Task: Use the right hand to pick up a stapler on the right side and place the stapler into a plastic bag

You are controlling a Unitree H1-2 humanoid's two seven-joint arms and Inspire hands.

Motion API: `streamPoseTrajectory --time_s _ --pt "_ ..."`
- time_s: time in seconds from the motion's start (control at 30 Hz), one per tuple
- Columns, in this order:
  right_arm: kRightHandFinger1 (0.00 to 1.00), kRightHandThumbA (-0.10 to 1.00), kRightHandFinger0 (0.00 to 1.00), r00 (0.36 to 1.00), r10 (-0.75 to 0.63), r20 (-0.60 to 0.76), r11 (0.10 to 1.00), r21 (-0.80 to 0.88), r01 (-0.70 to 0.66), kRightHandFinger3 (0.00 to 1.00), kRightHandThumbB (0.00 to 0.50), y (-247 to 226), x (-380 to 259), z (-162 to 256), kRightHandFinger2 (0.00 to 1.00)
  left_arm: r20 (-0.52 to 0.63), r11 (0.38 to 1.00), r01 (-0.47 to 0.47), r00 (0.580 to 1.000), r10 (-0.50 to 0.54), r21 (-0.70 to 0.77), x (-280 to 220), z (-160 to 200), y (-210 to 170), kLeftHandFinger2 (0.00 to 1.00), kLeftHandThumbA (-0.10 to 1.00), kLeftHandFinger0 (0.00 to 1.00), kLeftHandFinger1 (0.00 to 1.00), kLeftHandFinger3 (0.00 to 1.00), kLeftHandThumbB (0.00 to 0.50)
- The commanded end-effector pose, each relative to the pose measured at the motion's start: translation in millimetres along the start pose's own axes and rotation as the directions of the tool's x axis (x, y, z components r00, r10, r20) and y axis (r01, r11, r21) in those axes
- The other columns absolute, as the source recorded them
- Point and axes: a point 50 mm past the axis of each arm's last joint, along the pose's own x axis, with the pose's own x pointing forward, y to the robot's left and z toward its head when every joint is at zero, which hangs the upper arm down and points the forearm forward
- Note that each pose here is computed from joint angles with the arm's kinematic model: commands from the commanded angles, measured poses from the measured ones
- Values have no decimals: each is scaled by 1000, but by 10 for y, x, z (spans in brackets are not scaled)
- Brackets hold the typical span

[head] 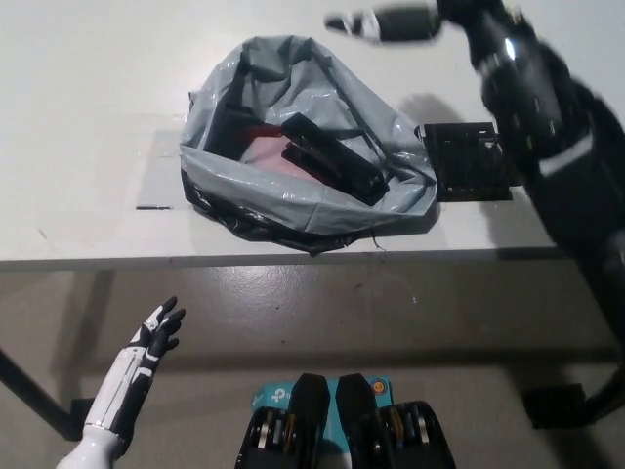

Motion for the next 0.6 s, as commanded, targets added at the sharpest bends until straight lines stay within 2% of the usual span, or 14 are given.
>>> streamPoseTrajectory --time_s 0.0,0.07,0.1,0.2,0.23,0.37,0.4,0.47,0.57 --pt "1000 1000 1000 777 -525 347 845 322 427 1000 303 -1152 -1874 1224 1000 150 1000 -20 988 23 -23 372 349 267 1000 979 1000 1000 1000 58" --pt "1000 1000 1000 759 -560 333 817 373 439 1000 292 -1006 -2036 1221 1000 161 1000 -19 987 22 -23 437 384 298 1000 979 1000 1000 1000 50" --pt "1000 990 1000 746 -585 317 795 402 453 1000 284 -879 -2142 1227 1000 161 999 -19 987 24 -31 458 393 307 1000 975 1000 1000 1000 61" --pt "1000 970 1000 743 -612 271 766 439 470 1000 275 -665 -2256 1250 1000 167 999 -24 985 30 -36 513 418 324 1000 968 1000 1000 1000 60" --pt "1000 1000 1000 765 -600 234 770 429 472 1000 253 -496 -2341 1197 1000 171 999 -23 985 29 -35 527 436 323 1000 974 1000 1000 1000 45" --pt "1000 965 1000 836 -541 86 755 487 439 1000 269 -161 -2413 920 1000 185 1000 -20 982 24 -22 581 495 320 1000 993 1000 1000 1000 63" --pt "1000 930 1000 852 -524 17 719 545 431 1000 245 -32 -2403 808 1000 193 1000 -20 981 23 -18 628 526 327 1000 999 1000 1000 1000 64" --pt "1000 909 1000 866 -500 -23 699 579 419 1000 213 99 -2374 682 1000 205 1000 -12 979 17 -26 683 564 339 1000 997 1000 1000 1000 57" --pt "1000 936 1000 881 -465 -84 723 540 432 1000 174 253 -2338 511 1000 212 1000 -9 977 13 -16 719 601 344 1000 993 1000 1000 1000 49"
